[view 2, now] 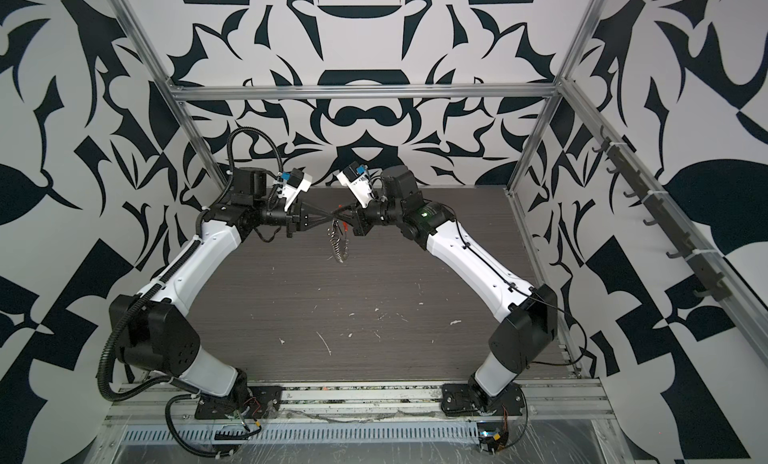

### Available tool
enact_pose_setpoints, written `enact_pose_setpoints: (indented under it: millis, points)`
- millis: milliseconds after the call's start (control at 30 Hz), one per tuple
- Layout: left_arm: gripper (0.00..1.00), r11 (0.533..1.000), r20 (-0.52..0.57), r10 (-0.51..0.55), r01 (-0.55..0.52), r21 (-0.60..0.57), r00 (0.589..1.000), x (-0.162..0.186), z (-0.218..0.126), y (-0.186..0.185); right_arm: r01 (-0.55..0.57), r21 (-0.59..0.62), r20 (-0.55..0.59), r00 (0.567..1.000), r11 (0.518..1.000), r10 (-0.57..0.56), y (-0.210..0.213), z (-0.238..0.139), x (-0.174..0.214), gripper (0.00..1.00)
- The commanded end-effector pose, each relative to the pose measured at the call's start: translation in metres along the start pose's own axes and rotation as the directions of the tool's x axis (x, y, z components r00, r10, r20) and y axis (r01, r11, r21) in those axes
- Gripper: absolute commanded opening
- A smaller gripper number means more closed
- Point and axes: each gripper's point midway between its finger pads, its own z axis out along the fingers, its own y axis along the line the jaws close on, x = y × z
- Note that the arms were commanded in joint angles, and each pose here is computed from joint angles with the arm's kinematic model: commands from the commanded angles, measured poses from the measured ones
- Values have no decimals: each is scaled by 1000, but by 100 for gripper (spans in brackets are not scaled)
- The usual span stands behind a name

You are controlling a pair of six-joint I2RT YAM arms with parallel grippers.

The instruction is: Put the keys on the keyring

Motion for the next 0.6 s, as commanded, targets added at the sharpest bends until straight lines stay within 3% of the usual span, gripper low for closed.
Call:
enact_pose_setpoints:
  millis: [0, 67, 300, 567]
  points:
    - [0, 997, 37, 37, -39, 69, 999, -10, 2, -12, 13, 4, 119, 993, 1000, -13, 12, -7, -36, 0]
    - [0, 997, 52, 28, -31, 66, 998, -9, 3, -11, -11, 26, 163, 987, 1000, 7, 10, -11, -41, 0]
    - [0, 999, 98, 16, -20, 46, 995, -11, 4, -8, -51, 83, 271, 962, 995, 27, 9, -38, -47, 30]
    - [0, 1000, 220, 14, -10, -21, 975, -31, 1, -1, -153, 147, 336, 937, 977, 97, -18, -58, -36, 35]
